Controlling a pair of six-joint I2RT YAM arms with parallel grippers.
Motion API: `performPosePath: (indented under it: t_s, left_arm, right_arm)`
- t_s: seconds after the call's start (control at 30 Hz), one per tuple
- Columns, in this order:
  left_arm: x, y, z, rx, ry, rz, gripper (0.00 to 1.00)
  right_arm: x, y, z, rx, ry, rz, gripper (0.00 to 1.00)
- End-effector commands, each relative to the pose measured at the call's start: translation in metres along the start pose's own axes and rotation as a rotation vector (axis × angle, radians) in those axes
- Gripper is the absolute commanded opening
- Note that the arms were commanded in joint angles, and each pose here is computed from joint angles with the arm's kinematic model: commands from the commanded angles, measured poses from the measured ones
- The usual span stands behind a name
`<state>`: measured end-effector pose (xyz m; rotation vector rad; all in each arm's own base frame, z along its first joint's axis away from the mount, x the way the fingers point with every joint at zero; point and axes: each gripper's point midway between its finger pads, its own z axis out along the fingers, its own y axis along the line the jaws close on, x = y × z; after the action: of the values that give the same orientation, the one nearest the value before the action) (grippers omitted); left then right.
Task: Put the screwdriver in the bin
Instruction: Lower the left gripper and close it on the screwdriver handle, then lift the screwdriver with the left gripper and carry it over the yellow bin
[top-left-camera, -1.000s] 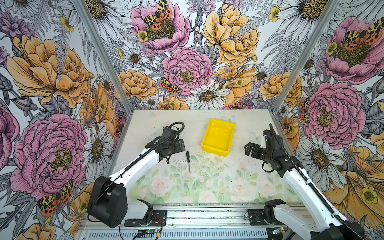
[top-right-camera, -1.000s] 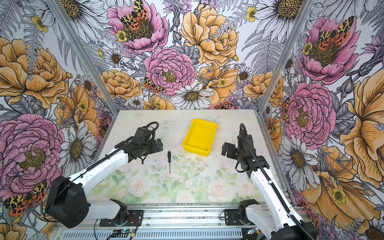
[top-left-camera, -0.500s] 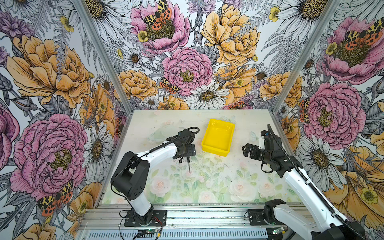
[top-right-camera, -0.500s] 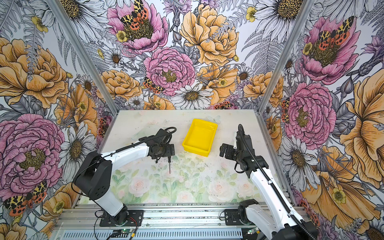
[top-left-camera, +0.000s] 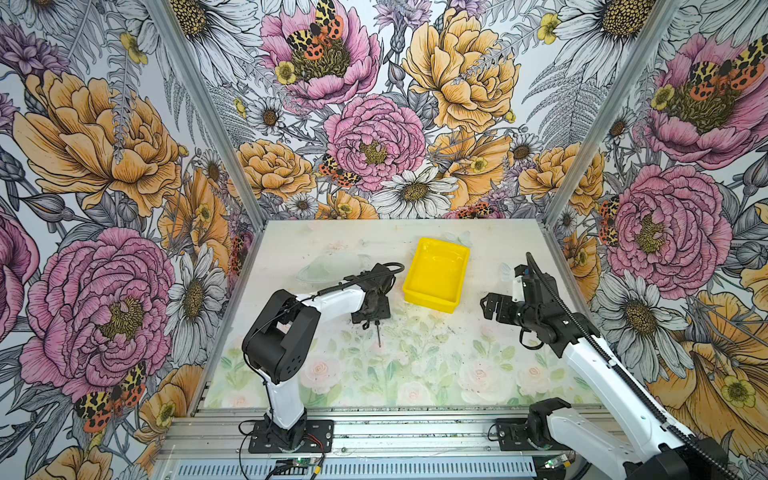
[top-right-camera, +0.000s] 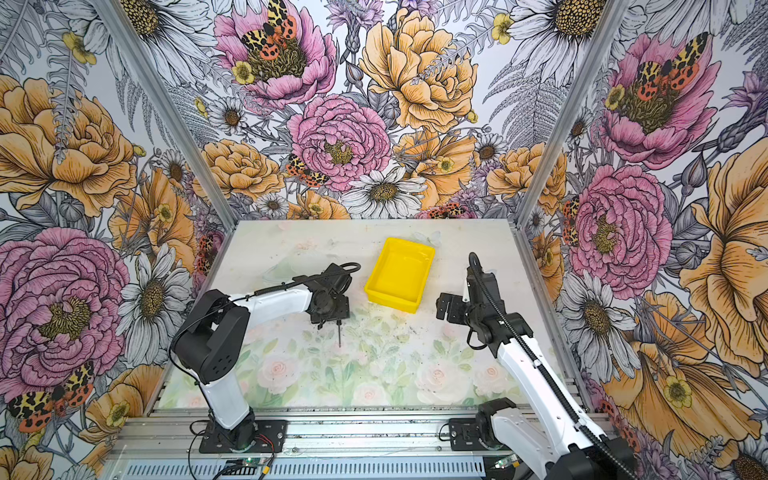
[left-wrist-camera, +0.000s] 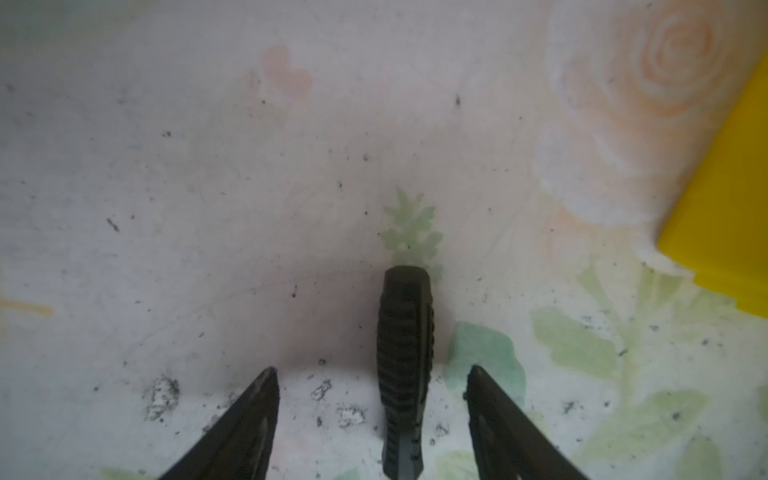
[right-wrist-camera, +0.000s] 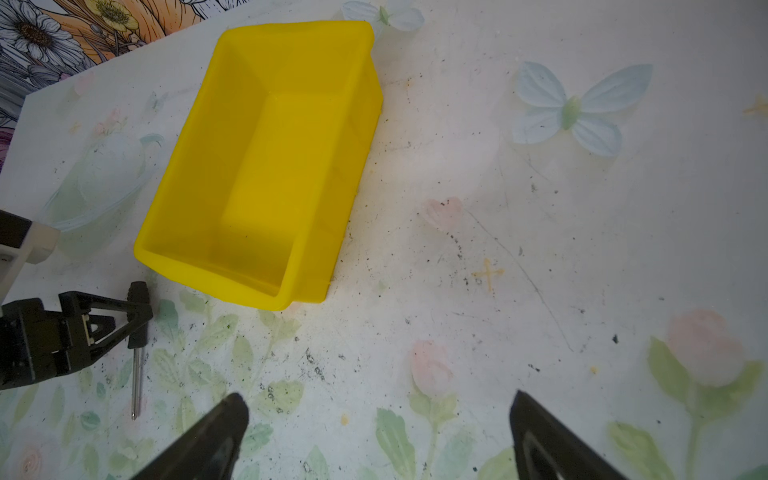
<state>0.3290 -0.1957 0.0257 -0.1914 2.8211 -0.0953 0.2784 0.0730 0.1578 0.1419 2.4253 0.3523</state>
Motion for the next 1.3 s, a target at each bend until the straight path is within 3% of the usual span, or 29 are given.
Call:
performPosePath:
  t_s: [0.0,0.3,0.5,0.77,0.9,1.27]
  left_arm:
    - [-0.001,-0.005,0.007,-0.021,-0.001,0.003,0.66]
    - [0.01,-0.006,0.015,-0.041,0.017,0.008,0.47]
    - [0.013,-0.008,0.013,-0.036,0.021,0.007,0.26]
    - [0.008,-0.013,0.004,-0.011,0.008,0.007,0.06]
    - [0.005,-0.015,-0.004,0.003,-0.007,0.005,0.04]
    - [-0.039,-0.035,-0.07,0.081,-0.139,0.053,0.03]
  right_arm:
    - [-0.002,0.001,0.001,0.005,-0.009,-0.023,0.99]
    - [-0.001,0.001,0.001,0.006,-0.007,-0.041,1.0]
    - [-0.002,0.0,0.001,0.008,-0.013,-0.046,0.99]
    - [-0.005,0.001,0.002,0.007,-0.023,-0.055,0.99]
    - [-0.007,0.002,0.002,0.002,-0.032,-0.062,0.99]
    - [-0.017,0.011,-0.004,-0.039,-0.08,-0.069,0.99]
